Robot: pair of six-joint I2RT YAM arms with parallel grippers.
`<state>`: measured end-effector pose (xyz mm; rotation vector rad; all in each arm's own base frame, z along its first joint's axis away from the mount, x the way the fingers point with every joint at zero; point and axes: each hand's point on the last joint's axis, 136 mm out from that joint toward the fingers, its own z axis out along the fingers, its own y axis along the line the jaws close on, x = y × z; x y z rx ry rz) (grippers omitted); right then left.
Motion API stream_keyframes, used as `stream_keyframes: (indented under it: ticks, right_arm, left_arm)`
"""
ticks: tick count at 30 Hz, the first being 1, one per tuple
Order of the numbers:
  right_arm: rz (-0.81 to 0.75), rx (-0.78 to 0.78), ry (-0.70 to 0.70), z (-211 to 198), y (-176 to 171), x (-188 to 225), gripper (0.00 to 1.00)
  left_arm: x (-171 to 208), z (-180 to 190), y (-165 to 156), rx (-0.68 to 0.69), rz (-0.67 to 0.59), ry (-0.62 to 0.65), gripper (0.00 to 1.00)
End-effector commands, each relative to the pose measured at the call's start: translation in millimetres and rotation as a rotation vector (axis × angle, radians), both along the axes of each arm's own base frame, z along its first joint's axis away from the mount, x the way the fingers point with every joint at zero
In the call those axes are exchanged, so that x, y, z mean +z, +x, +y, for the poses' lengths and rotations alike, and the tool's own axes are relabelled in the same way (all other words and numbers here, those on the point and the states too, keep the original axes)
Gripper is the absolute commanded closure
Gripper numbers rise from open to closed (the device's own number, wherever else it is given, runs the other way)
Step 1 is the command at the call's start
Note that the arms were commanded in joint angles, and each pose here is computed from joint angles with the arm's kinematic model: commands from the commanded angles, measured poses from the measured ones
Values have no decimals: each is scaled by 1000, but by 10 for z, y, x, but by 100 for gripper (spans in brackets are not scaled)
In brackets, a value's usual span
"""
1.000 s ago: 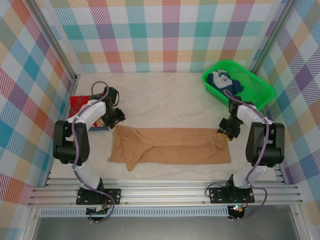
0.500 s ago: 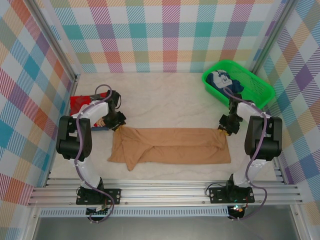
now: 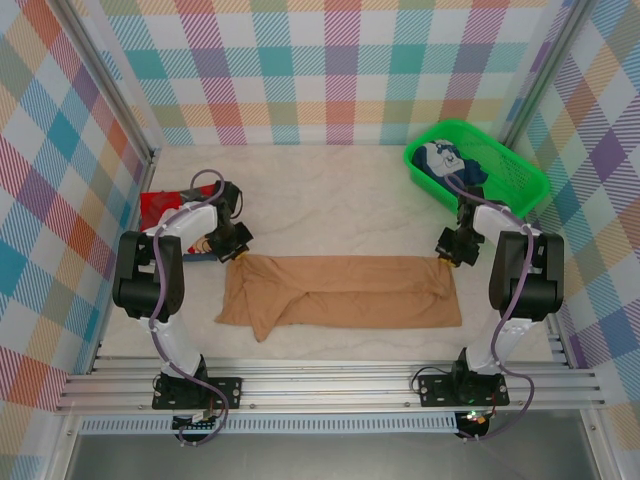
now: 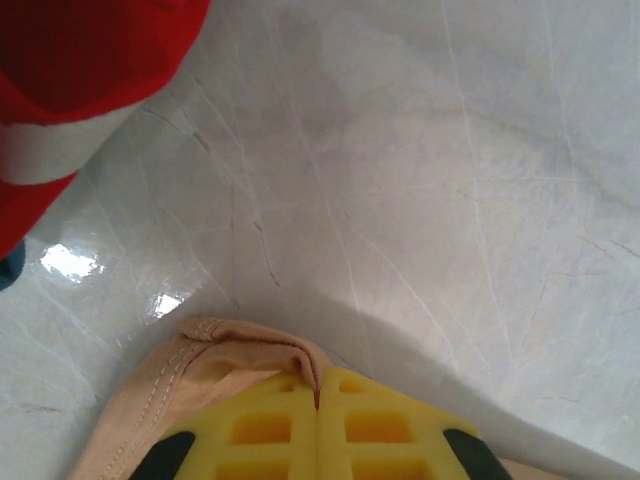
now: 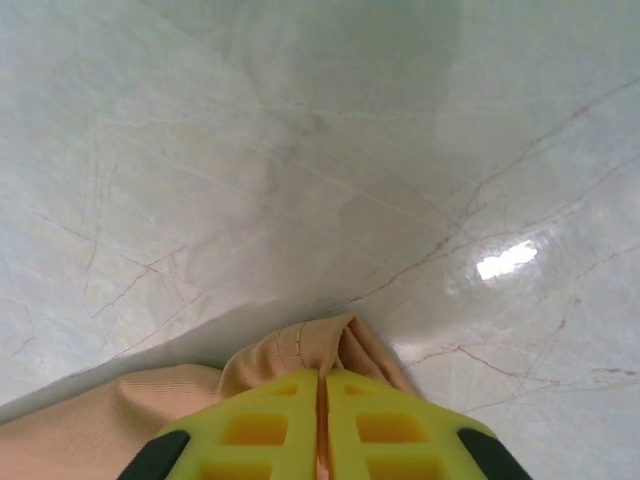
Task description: Fold and stack the t-shirts
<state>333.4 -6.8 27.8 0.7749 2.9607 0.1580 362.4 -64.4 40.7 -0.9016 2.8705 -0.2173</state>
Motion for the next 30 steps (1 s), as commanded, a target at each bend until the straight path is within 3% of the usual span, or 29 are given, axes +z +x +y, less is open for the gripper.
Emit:
stream_keyframes:
  ticks: [1, 5, 17, 24, 25, 26, 30]
  right_arm:
    - [-14, -8, -5, -20, 53, 21, 98]
    - [-26, -8, -55, -119, 106, 165, 100]
    - [16, 8, -47, -220, 167, 200, 100]
    - [33, 12, -43, -218, 199, 130, 100]
    - [34, 18, -42, -213, 209, 110, 100]
    - [34, 18, -44, -220, 217, 101, 94]
    - [16, -12, -101, -316, 205, 262, 69]
  left_arm:
    - [-71, 28, -21, -8, 17, 13, 100]
    - [34, 196, 0, 11, 2, 77, 100]
    - [318, 289, 237, 42, -21, 45, 100]
    - [253, 325, 291, 59, 56, 22, 100]
    - [246, 311, 353, 56, 37, 12, 91]
    - [263, 306, 422, 56, 4, 7, 81]
    - [535, 322, 605, 88, -130, 13, 64]
